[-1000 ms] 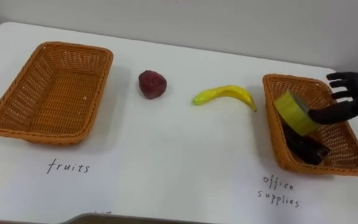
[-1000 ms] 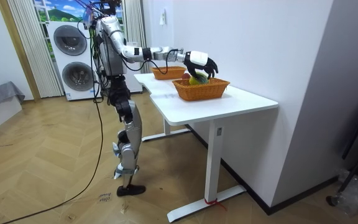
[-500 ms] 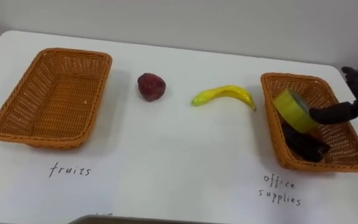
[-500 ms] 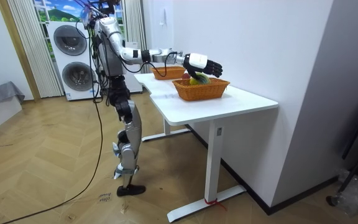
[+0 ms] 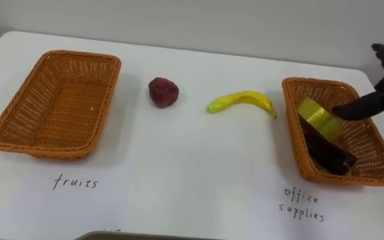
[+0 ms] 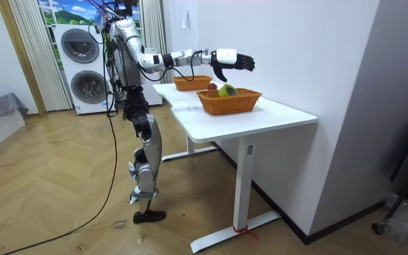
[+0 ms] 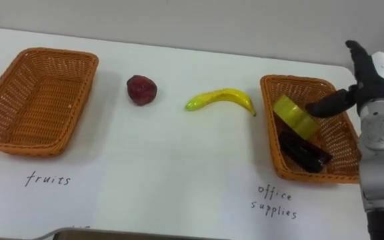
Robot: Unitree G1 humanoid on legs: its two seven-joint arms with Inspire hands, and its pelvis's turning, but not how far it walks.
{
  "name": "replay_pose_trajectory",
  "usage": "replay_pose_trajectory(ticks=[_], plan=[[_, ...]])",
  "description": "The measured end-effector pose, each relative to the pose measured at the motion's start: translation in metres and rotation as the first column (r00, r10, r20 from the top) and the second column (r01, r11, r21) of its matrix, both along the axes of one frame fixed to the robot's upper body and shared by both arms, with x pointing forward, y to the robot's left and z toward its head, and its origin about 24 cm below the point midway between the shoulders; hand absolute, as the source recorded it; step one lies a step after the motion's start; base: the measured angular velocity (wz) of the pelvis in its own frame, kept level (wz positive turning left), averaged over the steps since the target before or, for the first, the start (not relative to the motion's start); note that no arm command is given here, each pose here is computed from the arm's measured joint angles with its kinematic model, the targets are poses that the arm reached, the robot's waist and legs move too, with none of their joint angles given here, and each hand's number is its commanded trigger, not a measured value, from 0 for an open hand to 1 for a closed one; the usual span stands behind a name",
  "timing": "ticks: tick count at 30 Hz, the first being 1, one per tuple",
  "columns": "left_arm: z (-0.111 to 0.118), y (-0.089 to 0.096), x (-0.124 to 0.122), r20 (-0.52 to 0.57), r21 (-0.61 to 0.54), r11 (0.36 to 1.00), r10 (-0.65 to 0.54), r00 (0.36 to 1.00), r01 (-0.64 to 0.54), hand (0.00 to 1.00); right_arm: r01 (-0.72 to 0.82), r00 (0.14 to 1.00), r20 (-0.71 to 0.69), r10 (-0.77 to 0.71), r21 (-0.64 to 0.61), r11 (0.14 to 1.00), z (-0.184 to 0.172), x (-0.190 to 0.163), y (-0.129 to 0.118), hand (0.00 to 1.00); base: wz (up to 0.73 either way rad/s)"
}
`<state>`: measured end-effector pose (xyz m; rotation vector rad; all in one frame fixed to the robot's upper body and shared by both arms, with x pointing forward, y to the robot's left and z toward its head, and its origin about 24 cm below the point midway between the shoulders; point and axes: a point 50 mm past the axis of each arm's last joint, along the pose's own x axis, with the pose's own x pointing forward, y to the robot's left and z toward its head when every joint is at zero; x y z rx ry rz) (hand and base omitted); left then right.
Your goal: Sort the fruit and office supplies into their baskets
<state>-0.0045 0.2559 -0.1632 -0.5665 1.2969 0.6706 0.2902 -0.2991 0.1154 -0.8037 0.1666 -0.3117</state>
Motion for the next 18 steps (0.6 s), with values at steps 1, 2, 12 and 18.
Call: replay_pose_trajectory(ticks=[1,2,12,18], plan=[[0.0,0.0,0.0,-0.004,0.006,1.0,0.001,1.0,-0.001,0.0,-0.003,1.0,0.022,0.003,-0.007,1.0,0.004,0.0,0.002,0.0,0.0],[0.0,0.0,0.0,-0.006,0.008,1.0,0.002,1.0,-0.002,0.0,-0.002,0.999,0.032,0.002,-0.01,1.0,0.006,0.0,0.002,0.0,0.0],[-0.001,-0.002,-0.001,-0.008,0.008,1.0,0.004,1.0,-0.004,0.0,-0.03,0.986,0.163,0.037,-0.047,0.998,0.036,0.001,0.014,0.0,0.01],[-0.001,-0.002,0.0,-0.003,0.008,1.0,0.004,1.0,-0.004,0.0,-0.049,0.963,0.262,0.07,-0.088,0.995,0.068,0.007,0.019,0.0,0.0]])
